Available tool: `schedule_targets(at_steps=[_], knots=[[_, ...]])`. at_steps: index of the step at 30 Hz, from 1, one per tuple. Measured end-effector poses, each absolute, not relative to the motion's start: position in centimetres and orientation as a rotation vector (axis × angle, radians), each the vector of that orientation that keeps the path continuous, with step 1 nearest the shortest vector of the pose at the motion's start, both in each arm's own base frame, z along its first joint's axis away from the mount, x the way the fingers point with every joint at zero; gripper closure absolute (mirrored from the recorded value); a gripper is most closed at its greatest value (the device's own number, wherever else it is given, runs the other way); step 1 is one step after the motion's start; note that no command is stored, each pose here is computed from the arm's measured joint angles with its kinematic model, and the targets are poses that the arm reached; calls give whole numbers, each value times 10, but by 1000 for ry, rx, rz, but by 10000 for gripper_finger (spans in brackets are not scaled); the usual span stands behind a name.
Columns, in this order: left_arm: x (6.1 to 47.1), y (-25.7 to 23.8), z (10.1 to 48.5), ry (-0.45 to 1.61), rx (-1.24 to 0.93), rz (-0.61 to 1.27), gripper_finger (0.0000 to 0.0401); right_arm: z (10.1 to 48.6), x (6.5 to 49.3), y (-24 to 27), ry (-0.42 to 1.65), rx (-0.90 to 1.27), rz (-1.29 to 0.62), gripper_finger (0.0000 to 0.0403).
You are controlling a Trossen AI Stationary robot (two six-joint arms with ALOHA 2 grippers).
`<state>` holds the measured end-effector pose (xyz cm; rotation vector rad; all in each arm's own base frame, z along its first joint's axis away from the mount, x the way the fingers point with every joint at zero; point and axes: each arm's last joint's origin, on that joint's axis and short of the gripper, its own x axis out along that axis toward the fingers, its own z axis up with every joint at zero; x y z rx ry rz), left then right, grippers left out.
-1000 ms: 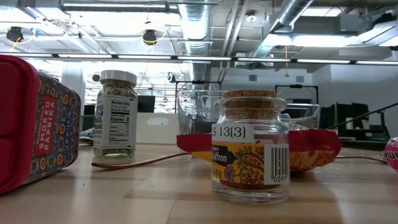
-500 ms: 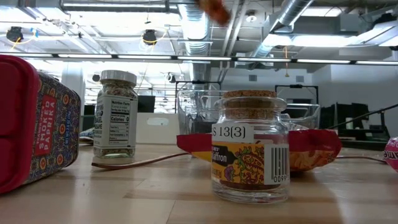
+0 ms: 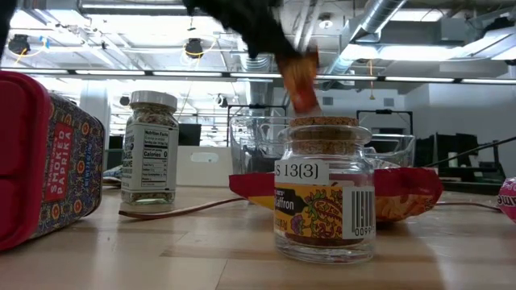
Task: Pick & Place Food Item
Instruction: Put the orange spice pack into the left transparent bin
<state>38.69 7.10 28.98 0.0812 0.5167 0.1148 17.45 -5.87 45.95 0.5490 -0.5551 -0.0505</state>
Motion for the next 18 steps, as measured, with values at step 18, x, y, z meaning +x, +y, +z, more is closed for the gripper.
schedule_targets(at_steps=[18], knots=[[391,124,242,685,72,218,401,461,167,-55,-543,544,-48,159]])
